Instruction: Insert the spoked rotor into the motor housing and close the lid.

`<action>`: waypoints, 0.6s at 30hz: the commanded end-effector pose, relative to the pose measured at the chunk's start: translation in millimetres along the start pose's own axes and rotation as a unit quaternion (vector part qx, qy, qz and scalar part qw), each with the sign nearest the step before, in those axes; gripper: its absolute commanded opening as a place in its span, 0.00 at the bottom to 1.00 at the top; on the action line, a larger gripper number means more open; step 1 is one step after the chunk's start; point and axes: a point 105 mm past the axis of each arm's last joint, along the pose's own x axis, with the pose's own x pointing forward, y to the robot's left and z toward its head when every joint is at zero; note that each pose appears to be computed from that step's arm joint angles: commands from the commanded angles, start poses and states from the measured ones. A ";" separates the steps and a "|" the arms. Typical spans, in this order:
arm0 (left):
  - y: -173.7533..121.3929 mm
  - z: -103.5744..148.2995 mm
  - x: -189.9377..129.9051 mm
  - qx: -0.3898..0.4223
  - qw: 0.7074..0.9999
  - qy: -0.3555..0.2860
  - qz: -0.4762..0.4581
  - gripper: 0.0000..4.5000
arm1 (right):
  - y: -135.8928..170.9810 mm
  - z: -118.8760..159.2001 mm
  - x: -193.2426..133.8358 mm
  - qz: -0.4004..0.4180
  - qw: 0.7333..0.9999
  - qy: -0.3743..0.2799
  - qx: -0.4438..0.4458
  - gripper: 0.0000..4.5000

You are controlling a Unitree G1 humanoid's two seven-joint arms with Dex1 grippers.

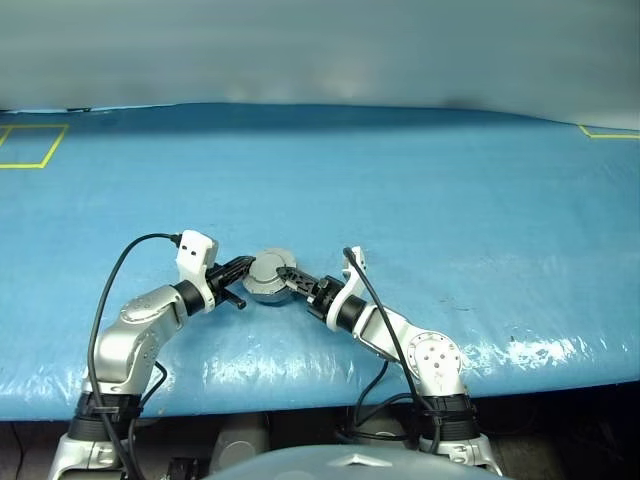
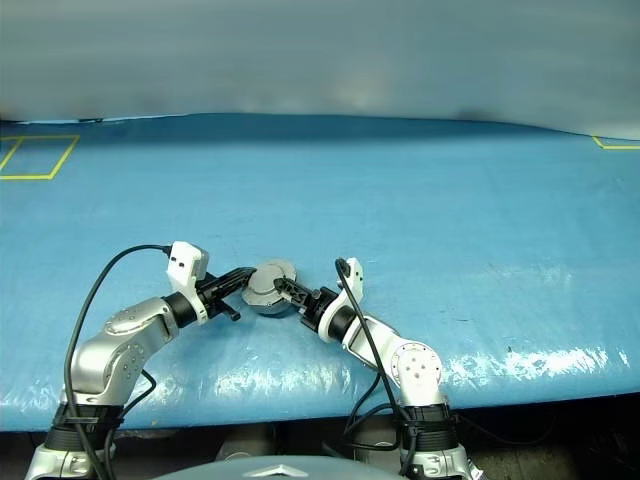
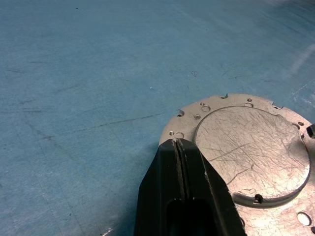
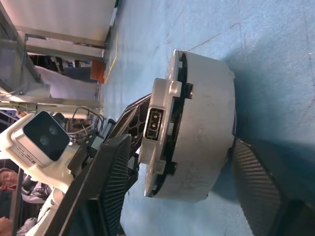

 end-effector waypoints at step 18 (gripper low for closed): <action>0.6 -1.0 -1.9 -0.046 0.999 -0.017 0.006 0.09 | 26.7 -19.2 11.1 0.045 0.997 0.012 0.059 0.25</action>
